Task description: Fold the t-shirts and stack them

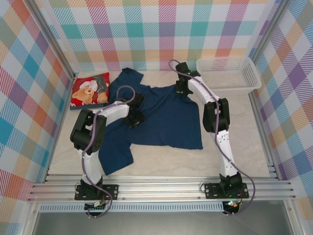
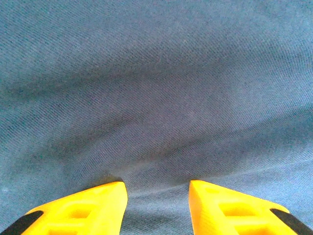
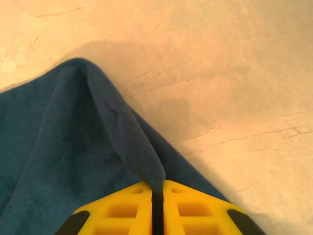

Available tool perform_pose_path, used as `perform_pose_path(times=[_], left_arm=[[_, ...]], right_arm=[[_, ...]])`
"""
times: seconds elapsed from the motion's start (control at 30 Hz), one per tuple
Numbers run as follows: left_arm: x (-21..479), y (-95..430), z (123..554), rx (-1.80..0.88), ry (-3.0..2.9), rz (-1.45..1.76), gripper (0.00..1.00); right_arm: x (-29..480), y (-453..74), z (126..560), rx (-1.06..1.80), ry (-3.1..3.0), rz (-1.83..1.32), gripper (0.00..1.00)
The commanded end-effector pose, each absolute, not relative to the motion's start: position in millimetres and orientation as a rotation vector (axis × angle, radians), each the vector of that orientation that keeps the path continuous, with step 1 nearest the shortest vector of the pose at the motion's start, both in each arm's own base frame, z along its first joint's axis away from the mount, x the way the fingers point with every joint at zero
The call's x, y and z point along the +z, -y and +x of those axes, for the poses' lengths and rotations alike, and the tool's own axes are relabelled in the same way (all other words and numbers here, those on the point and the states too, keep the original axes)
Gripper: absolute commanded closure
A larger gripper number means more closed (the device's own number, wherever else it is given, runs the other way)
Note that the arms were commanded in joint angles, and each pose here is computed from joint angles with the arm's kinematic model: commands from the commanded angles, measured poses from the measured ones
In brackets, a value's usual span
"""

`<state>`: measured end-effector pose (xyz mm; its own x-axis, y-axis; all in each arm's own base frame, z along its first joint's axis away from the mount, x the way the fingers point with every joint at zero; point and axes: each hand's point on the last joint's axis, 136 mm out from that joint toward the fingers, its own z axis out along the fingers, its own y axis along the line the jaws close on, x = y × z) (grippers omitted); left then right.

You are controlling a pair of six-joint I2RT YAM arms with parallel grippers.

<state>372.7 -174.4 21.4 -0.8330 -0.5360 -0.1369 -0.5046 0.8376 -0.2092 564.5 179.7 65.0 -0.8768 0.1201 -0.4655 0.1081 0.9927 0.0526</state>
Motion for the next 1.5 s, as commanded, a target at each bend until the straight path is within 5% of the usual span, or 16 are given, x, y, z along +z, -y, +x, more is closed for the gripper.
perform_pose_path(times=[0.0, 0.5, 0.57, 0.67, 0.77, 0.93, 1.13, 1.47], left_arm=[[2, 160, 347, -0.11, -2.908, -0.798, 0.59], [35, 186, 363, -0.292, -2.88, -0.745, 0.59], [50, 197, 370, -0.352, -2.866, -0.707, 0.57], [73, 208, 377, -0.407, -2.846, -0.671, 0.51], [95, 211, 380, -0.445, -2.821, -0.661, 0.46], [125, 196, 377, -0.442, -2.776, -0.666, 0.45], [129, 132, 368, -0.356, -2.749, -0.801, 0.45], [88, 49, 330, -0.128, -2.8, -0.901, 0.48]], right_arm=[[93, -178, 566, 0.079, -2.618, 0.189, 0.99], [119, -111, 599, -0.17, -2.483, 0.324, 1.0], [122, -108, 605, -0.184, -2.46, 0.315, 0.85], [128, -109, 611, -0.182, -2.435, 0.301, 0.4], [134, -109, 610, -0.177, -2.431, 0.311, 0.33], [162, -108, 593, -0.152, -2.429, 0.351, 0.36], [166, -136, 528, 0.056, -2.527, 0.452, 0.5], [80, -149, 307, 0.167, -2.892, 0.716, 0.53]])
